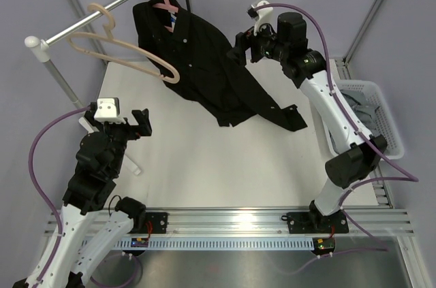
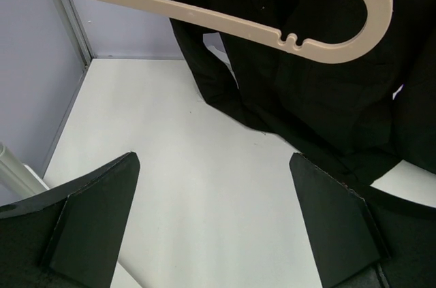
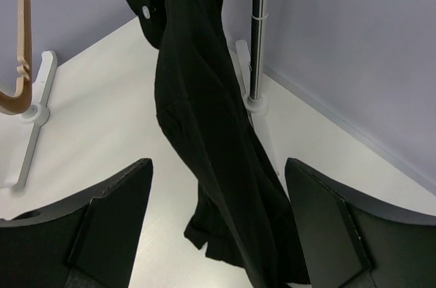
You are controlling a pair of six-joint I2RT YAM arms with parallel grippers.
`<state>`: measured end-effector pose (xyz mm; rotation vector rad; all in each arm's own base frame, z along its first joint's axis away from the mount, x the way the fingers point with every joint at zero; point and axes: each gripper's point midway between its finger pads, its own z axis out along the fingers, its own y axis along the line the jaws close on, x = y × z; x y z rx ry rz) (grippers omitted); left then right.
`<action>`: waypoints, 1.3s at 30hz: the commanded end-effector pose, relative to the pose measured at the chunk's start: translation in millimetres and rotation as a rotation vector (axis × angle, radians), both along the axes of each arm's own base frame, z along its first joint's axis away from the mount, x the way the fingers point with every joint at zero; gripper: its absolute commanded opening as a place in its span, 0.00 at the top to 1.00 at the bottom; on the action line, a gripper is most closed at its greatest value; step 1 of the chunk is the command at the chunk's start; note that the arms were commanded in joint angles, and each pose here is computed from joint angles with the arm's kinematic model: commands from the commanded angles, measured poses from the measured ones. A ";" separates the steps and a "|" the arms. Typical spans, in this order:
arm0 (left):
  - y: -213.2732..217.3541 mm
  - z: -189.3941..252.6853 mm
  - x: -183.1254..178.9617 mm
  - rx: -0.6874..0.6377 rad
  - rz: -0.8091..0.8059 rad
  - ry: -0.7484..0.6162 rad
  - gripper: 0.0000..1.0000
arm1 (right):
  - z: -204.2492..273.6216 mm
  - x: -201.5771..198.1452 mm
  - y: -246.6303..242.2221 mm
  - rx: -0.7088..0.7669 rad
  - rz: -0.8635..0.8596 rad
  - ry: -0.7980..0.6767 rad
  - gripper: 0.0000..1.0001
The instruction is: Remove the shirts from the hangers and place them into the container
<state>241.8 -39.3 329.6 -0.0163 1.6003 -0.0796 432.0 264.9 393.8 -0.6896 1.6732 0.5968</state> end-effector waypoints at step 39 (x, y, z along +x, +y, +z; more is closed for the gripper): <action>7.4 5.1 4.3 0.016 0.044 -0.026 0.01 | 67.3 29.3 92.1 0.083 0.241 -0.236 1.00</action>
